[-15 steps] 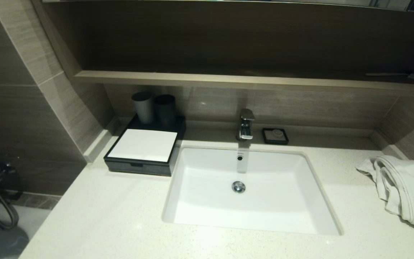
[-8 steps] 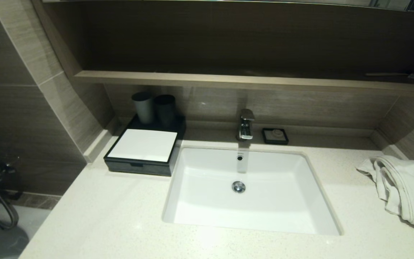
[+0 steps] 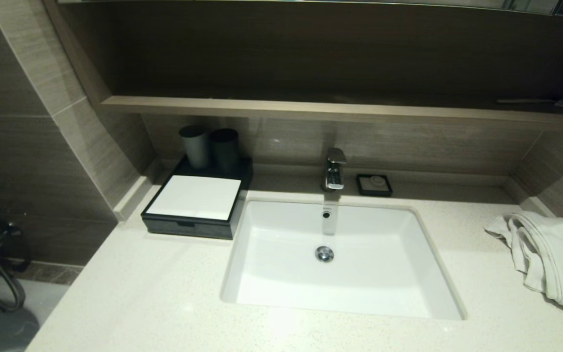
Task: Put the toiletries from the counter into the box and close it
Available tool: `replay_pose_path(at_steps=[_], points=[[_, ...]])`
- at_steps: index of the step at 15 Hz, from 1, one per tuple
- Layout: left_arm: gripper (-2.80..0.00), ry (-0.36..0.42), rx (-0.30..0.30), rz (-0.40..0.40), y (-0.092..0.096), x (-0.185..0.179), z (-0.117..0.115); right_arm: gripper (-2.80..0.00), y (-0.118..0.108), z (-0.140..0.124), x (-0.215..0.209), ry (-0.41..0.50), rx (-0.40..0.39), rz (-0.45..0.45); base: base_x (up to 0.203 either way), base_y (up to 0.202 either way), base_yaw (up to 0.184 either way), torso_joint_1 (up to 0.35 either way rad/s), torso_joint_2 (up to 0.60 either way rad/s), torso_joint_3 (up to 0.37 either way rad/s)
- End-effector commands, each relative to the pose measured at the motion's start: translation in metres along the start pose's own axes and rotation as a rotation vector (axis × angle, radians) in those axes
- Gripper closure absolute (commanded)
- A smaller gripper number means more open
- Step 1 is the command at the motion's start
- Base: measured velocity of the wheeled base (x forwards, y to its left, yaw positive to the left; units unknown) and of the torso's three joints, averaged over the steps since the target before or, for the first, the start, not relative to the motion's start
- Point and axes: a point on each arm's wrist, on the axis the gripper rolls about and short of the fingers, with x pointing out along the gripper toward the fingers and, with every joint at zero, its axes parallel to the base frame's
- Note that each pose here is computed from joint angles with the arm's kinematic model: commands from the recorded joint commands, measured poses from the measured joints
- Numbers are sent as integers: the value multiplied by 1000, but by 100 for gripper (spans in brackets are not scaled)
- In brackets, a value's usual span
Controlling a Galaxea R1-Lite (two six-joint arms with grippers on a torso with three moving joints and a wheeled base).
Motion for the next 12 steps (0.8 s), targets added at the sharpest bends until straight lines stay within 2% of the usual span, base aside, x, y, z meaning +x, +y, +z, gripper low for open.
replay_pose_path(at_steps=[1, 12], points=[[0, 1, -1, 0, 0, 0, 0, 0, 0, 0, 0, 0, 0, 0, 0, 0, 0, 0, 0, 0], [0, 1, -1, 0, 0, 0, 0, 0, 0, 0, 0, 0, -5, 0, 0, 0, 0, 0, 0, 0]])
